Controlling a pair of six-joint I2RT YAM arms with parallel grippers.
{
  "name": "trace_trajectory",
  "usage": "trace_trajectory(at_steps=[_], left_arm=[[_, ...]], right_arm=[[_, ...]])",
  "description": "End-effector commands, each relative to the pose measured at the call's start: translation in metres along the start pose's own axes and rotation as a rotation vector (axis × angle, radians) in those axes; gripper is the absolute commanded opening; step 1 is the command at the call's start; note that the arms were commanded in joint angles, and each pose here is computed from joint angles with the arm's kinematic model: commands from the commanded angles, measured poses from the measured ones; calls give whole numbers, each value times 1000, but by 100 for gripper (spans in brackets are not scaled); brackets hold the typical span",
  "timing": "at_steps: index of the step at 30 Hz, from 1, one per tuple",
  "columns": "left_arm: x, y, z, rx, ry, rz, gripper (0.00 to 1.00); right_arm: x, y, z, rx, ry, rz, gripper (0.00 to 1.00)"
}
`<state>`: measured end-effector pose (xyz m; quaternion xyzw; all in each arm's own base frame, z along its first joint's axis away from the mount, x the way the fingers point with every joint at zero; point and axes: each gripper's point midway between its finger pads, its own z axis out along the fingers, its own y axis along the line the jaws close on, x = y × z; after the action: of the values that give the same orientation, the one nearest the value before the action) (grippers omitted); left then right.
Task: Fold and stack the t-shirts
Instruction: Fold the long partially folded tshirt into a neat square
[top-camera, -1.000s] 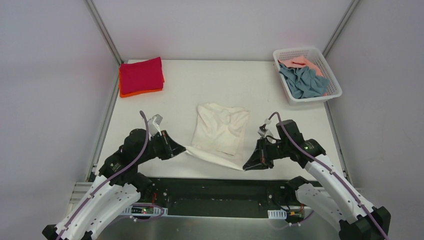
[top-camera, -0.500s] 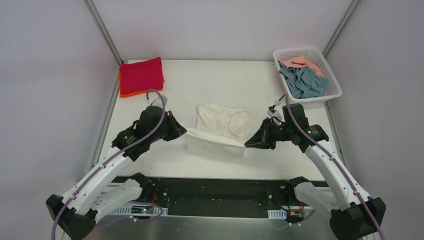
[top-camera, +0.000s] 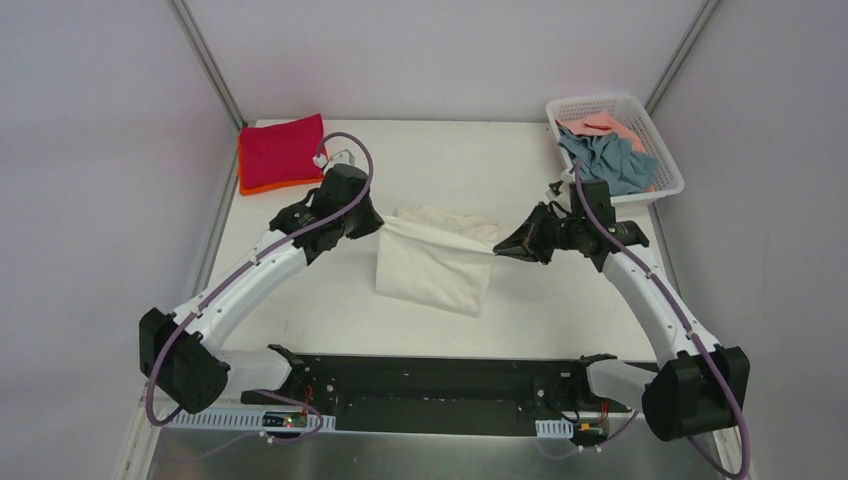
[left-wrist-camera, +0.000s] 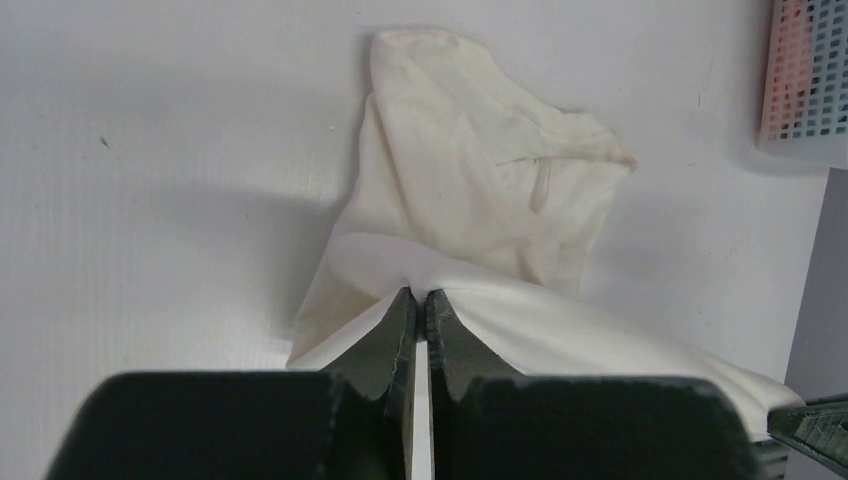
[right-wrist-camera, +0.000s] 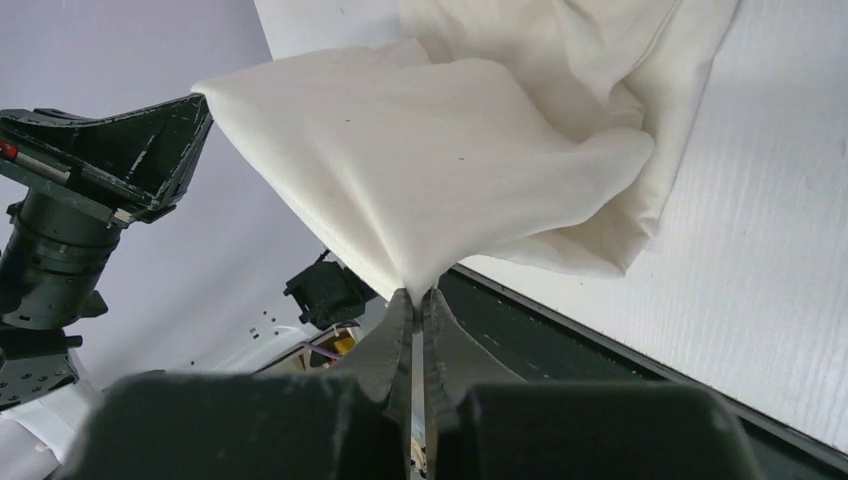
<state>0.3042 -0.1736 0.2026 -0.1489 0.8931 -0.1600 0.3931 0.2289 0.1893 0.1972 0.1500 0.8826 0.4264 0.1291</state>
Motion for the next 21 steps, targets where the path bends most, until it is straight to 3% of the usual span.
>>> trace_trajectory(at_steps=[1, 21], left_arm=[[-44, 18, 17, -108, -115, 15, 0], [-45, 13, 145, -140, 102, 11, 0]], right_arm=[[-28, 0, 0, 20, -56, 12, 0], [-116, -52, 72, 59, -63, 207, 0]])
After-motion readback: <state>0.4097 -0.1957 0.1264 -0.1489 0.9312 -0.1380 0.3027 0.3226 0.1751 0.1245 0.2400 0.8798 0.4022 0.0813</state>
